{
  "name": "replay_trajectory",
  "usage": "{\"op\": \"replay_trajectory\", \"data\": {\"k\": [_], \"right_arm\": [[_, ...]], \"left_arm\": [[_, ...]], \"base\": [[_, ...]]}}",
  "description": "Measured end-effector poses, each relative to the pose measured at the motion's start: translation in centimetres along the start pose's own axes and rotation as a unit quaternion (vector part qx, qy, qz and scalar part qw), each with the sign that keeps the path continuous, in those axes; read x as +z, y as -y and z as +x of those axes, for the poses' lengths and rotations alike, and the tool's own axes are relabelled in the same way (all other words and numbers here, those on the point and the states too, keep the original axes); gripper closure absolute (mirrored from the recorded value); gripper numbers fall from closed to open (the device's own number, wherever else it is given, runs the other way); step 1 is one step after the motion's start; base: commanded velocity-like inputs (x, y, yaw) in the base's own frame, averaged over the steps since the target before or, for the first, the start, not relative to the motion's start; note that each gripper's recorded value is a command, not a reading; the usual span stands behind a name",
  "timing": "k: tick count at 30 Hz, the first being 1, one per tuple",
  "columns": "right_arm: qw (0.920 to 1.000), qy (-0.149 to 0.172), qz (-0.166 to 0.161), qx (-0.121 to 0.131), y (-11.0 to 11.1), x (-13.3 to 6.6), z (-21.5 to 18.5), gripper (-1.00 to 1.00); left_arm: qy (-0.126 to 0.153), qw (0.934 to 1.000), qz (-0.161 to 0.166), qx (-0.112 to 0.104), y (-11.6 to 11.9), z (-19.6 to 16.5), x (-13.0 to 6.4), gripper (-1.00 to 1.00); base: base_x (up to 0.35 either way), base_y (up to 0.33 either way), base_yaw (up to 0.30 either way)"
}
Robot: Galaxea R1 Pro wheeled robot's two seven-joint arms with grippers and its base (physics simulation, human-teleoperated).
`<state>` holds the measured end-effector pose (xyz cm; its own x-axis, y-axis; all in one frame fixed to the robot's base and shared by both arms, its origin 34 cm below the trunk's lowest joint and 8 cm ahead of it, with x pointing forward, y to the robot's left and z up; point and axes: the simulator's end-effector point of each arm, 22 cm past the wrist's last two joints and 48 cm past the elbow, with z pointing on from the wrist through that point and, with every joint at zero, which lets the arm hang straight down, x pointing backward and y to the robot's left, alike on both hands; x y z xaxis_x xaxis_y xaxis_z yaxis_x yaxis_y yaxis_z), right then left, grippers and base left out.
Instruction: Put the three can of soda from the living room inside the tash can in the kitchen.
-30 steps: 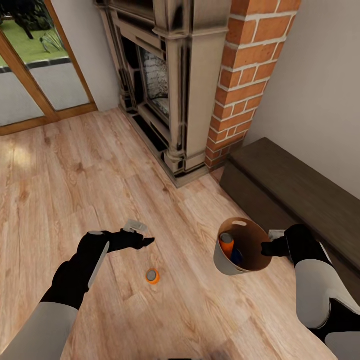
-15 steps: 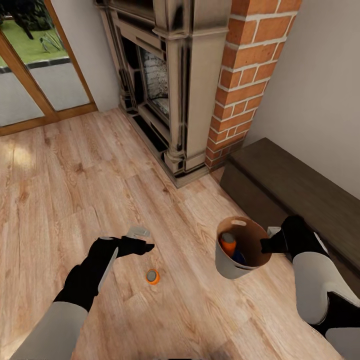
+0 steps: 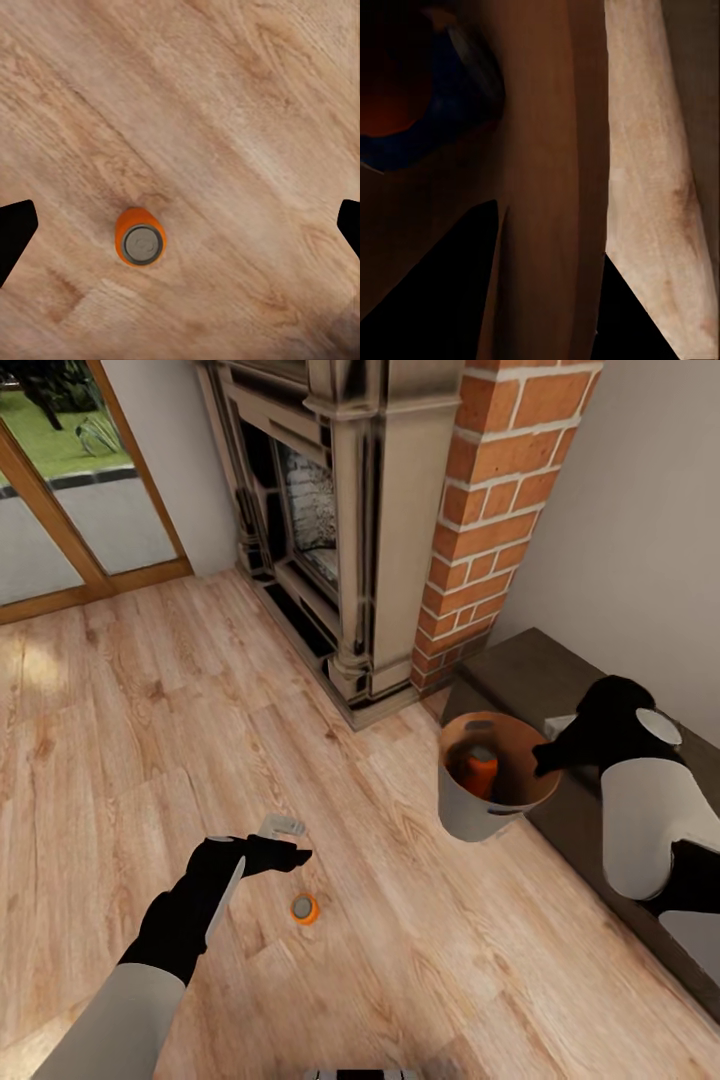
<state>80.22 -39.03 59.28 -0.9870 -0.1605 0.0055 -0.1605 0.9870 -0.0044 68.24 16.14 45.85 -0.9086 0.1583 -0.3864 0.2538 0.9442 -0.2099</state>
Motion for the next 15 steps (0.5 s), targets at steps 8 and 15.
{"op": "replay_trajectory", "data": {"k": [8,15], "right_arm": [[0.9978,-0.055,0.035,-0.009,1.6,-1.5,0.4,1.00],[0.9968,-0.060,0.052,-0.010,2.2,-0.3,0.3,1.00]], "left_arm": [[-0.006,1.0000,-0.001,-0.002,-0.4,1.4,1.9,-1.00],[-0.011,0.9999,-0.002,-0.002,-0.5,2.6,3.6,-1.00]], "base": [[0.000,0.000,0.000],[0.000,0.000,0.000]]}}
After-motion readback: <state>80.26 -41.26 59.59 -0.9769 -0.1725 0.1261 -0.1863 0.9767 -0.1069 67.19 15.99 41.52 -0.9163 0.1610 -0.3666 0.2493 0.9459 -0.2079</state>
